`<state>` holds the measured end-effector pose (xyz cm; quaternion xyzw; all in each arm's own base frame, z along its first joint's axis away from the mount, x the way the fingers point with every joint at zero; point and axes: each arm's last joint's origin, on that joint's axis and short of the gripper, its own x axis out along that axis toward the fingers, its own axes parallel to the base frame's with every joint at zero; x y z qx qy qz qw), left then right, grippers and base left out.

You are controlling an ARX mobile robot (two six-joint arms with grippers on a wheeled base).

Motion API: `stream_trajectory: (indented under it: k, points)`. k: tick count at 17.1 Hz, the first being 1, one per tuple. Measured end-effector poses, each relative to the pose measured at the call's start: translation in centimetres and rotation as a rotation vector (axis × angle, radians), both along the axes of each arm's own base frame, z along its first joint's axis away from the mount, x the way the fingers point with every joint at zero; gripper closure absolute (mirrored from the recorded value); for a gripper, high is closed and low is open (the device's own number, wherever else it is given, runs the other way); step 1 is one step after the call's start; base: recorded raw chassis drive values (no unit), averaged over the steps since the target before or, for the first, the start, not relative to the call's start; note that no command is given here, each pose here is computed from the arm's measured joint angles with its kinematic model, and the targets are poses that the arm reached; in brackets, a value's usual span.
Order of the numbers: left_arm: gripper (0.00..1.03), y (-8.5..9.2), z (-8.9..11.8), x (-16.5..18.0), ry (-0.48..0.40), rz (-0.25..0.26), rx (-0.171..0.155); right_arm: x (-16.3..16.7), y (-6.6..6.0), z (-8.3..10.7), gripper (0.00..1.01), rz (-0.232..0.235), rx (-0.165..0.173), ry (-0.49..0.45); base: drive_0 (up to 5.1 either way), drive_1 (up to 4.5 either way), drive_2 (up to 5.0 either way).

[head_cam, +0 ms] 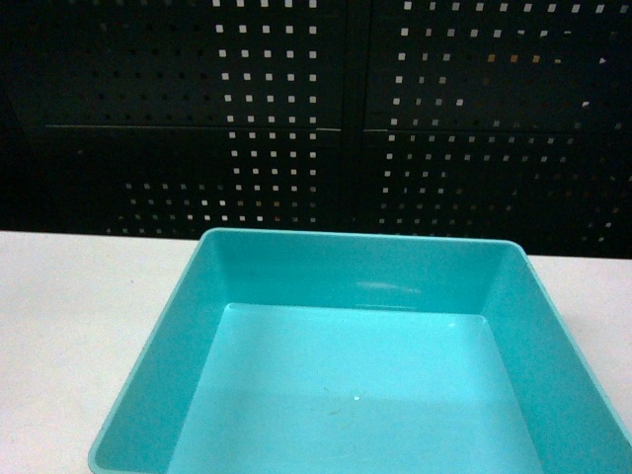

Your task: Stack blue boxes stably on right

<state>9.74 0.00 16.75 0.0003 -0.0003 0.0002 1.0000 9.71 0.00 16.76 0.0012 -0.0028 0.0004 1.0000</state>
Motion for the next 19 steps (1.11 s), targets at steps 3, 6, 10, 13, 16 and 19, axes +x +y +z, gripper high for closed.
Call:
stream_trajectory:
  k: [3,6,10,13,16,19]
  points:
    - [0.05,0.0,0.0,0.0,0.0,0.0,0.0,0.0,0.0,0.0,0.03,0.0,0.0,0.0,0.0,0.0,0.0]
    - [0.05,0.0,0.0,0.0,0.0,0.0,0.0,0.0,0.0,0.0,0.03,0.0,0.0,0.0,0.0,0.0,0.0]
    - [0.05,0.0,0.0,0.0,0.0,0.0,0.0,0.0,0.0,0.0,0.03,0.0,0.0,0.0,0.0,0.0,0.0]
    - [0.05,0.0,0.0,0.0,0.0,0.0,0.0,0.0,0.0,0.0,0.03,0.0,0.0,0.0,0.0,0.0,0.0]
    - [0.05,0.5,0.7,0.5,-0.065,0.001,0.002,0.8,0.3,0.8,0.03,0.016,-0.002,-0.062,0.0,0.0,0.0]
    - [0.05,0.9,0.5,1.9,-0.016,-0.03,0.002,2.5,0.6,-0.3,0.03,0.021,-0.015,0.06,0.0,0.0,0.0]
